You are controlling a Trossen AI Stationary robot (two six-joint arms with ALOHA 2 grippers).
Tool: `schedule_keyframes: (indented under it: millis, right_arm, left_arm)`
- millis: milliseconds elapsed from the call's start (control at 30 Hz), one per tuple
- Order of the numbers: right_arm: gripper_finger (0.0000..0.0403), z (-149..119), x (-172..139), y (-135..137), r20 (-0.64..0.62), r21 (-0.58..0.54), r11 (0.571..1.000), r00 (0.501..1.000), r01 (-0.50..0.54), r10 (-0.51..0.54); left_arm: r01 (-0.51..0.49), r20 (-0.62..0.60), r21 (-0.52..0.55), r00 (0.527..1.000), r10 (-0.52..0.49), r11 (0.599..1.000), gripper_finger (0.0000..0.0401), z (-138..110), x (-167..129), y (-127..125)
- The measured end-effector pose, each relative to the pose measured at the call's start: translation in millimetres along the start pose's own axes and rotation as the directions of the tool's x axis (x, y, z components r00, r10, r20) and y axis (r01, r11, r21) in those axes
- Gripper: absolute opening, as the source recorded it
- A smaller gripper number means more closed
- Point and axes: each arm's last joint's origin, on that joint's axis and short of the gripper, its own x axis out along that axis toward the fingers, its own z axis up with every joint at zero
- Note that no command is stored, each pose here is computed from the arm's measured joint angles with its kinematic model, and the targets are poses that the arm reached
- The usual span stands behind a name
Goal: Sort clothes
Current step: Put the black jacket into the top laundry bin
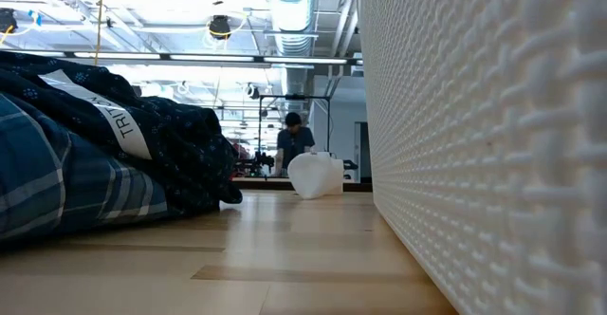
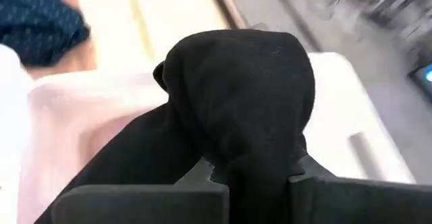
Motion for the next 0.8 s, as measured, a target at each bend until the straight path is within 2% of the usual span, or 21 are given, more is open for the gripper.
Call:
schedule_keyframes:
  millis: [300,567,800]
  right_arm:
    - [0.0045,1.2,30.8,3.4,-0.164,0.008,0.998,0.985,-0.056,0.056]
    - [0.0046,-0.4,61.6,0.8,-0.317,0.021,0.994,0.942,-0.109,0.111]
    - [0.0046,-0.5,83.8,-1.9,-0.386,0.042,0.985,0.907,-0.165,0.168]
  left_arm:
    - [0.059,-0.153,-0.048,0.986,-0.066,0.997,0.0295,-25.6,43.2,-8.2]
    - [0.112,-0.187,-0.067,0.975,-0.123,0.991,0.0295,-44.3,63.4,-18.9]
    - [0.152,-0.155,-0.042,0.975,-0.157,0.987,0.0295,-43.4,64.1,-31.5]
